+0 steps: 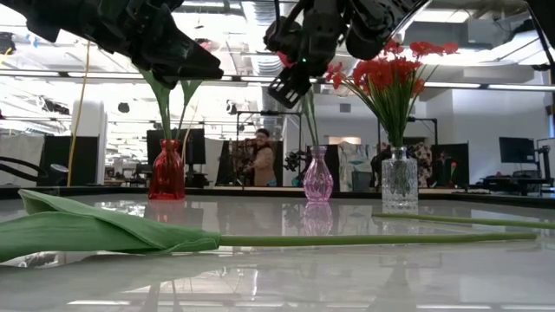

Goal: Sort flowers into vase by color
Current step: Put the red tulip into the purple vase

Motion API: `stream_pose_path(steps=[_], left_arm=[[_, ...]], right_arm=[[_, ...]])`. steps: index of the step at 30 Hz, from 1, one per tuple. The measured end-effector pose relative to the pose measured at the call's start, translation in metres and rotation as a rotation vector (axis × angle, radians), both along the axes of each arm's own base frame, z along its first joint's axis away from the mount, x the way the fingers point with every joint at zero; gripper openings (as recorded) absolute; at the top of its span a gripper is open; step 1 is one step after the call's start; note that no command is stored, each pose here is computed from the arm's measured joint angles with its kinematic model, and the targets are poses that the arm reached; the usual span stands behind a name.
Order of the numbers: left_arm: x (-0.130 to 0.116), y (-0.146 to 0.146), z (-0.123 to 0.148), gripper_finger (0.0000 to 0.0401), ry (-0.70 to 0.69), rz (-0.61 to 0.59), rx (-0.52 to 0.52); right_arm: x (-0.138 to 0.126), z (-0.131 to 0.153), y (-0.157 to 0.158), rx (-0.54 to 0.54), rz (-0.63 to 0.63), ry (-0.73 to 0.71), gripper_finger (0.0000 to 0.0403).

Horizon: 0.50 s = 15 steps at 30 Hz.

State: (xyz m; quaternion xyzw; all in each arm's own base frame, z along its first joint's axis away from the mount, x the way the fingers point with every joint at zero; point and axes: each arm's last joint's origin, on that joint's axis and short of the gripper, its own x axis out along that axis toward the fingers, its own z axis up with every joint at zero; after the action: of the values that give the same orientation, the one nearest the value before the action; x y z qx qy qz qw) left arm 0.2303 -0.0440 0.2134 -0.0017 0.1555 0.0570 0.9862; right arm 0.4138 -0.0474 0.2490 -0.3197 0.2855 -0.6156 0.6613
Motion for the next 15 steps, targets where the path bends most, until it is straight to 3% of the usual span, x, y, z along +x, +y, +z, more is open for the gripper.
stream_pose_path(steps=[15], left_arm=[[-0.028, 0.010, 0.030, 0.0138, -0.092, 0.089, -0.036]], right_arm=[[0.007, 0.013, 0.053, 0.001, 0.134, -0.045, 0.0207]])
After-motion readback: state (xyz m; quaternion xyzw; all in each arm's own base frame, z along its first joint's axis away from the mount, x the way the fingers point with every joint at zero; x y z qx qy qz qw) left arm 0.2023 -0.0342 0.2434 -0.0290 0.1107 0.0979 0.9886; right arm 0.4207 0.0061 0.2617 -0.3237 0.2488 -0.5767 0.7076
